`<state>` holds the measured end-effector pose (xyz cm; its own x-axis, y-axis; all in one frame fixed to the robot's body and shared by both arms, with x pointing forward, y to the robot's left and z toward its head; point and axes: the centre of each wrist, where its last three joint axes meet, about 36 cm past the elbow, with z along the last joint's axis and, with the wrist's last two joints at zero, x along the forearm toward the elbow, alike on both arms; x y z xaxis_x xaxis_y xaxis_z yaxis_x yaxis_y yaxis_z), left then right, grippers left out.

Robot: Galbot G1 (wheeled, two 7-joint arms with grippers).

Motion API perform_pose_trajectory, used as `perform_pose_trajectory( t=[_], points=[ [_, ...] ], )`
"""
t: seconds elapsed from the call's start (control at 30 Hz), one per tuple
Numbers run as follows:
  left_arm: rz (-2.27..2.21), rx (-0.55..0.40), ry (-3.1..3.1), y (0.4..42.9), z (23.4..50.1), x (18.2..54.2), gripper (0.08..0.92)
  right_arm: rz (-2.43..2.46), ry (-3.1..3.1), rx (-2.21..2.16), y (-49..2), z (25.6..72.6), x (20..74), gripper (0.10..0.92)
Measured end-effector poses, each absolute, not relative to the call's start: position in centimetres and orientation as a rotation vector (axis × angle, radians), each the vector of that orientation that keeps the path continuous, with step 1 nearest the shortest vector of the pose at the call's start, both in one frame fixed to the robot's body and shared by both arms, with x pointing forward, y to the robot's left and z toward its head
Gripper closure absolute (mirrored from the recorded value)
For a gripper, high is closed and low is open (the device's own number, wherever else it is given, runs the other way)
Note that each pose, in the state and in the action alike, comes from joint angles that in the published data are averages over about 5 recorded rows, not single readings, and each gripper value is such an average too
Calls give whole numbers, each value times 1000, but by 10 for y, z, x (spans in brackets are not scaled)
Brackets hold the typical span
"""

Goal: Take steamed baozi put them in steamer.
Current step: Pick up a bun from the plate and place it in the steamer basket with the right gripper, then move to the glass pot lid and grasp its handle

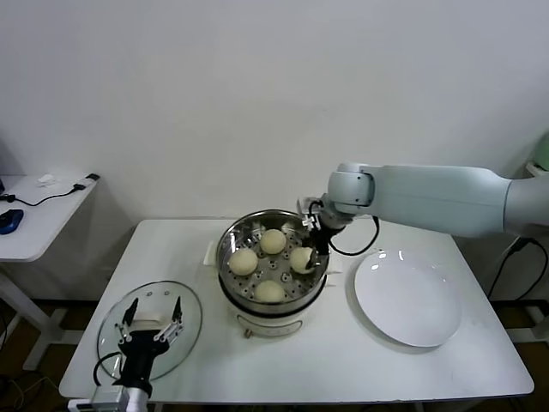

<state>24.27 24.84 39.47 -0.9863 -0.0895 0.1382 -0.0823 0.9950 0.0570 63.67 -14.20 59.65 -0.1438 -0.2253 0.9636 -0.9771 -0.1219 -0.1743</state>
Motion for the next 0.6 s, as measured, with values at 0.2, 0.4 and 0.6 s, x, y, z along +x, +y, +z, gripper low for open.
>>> perform_pose_trajectory(
  t=[0.2,0.4,0.6],
  points=[
    [-78,133,-2999,249,395,242,177,1320,-1441,1415,-142,595,638,330],
    [-74,140,-3002,249,396,242,177,1275,-1486,1467,-149,607,640,208],
    [-40,166,-3000,249,399,243,177,1159,-1651,1476,-177,629,648,200]
  ],
)
